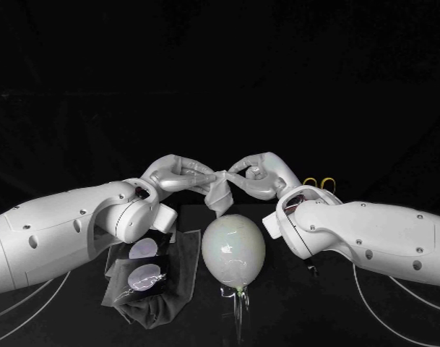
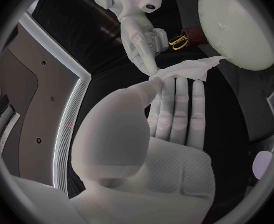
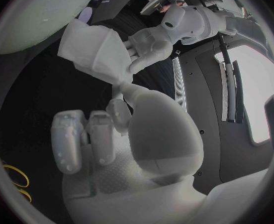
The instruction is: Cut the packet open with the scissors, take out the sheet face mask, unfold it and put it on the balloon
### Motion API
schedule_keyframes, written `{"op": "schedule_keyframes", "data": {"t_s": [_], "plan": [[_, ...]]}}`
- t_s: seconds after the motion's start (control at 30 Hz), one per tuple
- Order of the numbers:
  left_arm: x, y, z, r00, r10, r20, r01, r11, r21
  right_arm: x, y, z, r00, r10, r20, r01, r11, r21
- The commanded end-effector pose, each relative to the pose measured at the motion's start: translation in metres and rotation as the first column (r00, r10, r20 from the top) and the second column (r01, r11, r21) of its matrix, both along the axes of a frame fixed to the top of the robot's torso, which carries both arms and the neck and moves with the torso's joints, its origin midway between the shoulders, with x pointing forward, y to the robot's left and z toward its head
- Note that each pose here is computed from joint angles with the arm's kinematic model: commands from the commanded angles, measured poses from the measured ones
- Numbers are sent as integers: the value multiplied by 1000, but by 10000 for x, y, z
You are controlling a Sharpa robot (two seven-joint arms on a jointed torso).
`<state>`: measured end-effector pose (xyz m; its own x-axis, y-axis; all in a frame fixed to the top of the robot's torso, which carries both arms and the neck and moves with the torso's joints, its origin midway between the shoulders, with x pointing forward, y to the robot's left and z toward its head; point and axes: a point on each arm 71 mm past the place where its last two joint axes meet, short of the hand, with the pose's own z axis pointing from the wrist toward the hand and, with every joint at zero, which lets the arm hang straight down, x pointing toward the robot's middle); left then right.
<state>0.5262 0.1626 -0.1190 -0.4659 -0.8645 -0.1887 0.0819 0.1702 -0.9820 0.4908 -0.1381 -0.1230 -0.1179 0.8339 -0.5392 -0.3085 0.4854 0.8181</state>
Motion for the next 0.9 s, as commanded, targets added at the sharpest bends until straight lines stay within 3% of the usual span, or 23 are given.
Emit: {"op": "schedule_keyframes", "data": {"t_s": [0.03,0.5,0.9], "plan": [[-2,-11,23,1000,3,12,-3,1000,-12,-3,15,-6,1000,22,-14,-22,1000,-1],[-4,-4,22,1000,5,9,-5,1000,-15,6,-61,-16,1000,4,-30,-4,1000,4],[-7,-15,22,1000,-2,8,2,1000,-17,43,34,-35,999,16,-45,-16,1000,-4]]}}
